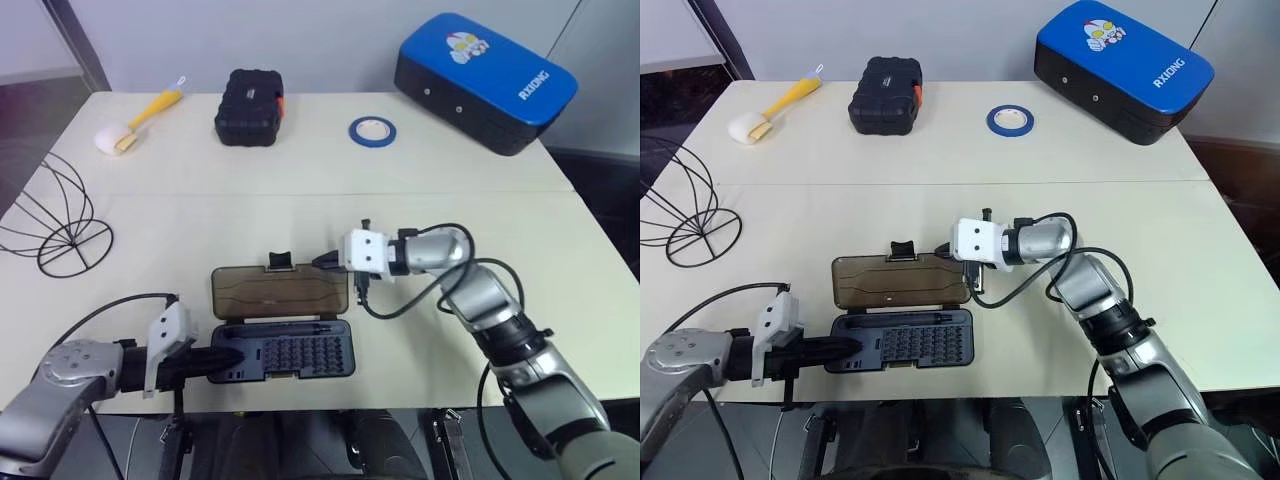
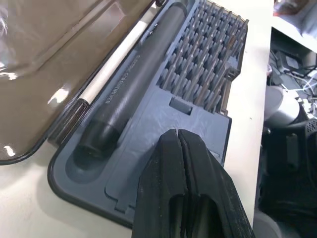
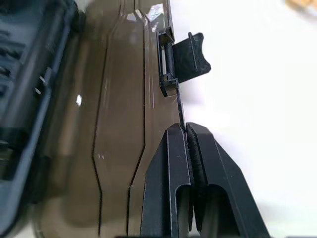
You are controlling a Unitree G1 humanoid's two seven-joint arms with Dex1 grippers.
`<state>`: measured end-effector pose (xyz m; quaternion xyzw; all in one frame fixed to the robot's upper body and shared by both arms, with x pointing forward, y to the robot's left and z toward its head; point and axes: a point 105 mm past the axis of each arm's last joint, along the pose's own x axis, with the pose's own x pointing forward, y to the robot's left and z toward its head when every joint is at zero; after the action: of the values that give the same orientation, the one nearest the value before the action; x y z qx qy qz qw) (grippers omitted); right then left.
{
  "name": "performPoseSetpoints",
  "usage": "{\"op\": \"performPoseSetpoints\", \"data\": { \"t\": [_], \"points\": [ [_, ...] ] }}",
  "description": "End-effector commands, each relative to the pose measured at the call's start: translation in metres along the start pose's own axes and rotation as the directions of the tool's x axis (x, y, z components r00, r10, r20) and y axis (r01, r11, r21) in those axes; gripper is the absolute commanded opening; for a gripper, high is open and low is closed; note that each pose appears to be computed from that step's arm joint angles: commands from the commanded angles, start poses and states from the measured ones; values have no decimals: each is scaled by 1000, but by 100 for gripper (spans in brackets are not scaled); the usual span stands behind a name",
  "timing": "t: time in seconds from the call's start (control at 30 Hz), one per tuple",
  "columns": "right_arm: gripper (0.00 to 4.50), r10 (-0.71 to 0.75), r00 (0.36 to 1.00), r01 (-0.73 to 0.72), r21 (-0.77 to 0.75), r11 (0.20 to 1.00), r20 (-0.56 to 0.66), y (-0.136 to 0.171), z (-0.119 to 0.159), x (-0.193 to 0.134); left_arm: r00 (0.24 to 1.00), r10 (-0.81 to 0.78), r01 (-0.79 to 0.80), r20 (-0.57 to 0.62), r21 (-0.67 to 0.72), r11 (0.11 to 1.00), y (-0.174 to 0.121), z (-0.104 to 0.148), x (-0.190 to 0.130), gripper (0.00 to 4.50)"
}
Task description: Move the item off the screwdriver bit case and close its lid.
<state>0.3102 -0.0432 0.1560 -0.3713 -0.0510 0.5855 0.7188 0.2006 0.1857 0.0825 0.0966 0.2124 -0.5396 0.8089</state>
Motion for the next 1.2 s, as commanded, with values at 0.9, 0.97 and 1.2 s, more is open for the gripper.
{"op": "performPoseSetpoints", "data": {
  "t": [0.9, 0.97, 1.2],
  "points": [
    [0, -79, 996, 83, -94, 992, 39, 0, 24, -17, 916, 359, -325, 177, -194, 926, 117, 45, -18, 2],
    [0, -78, 996, 81, -96, 992, 33, 1, 23, -17, 936, 303, -272, 179, -176, 946, 113, 45, -4, 2],
    [0, -78, 997, 79, -93, 993, 13, 3, 19, -17, 962, 155, -114, 226, -183, 976, 92, 56, 10, 2]
  ]
}}
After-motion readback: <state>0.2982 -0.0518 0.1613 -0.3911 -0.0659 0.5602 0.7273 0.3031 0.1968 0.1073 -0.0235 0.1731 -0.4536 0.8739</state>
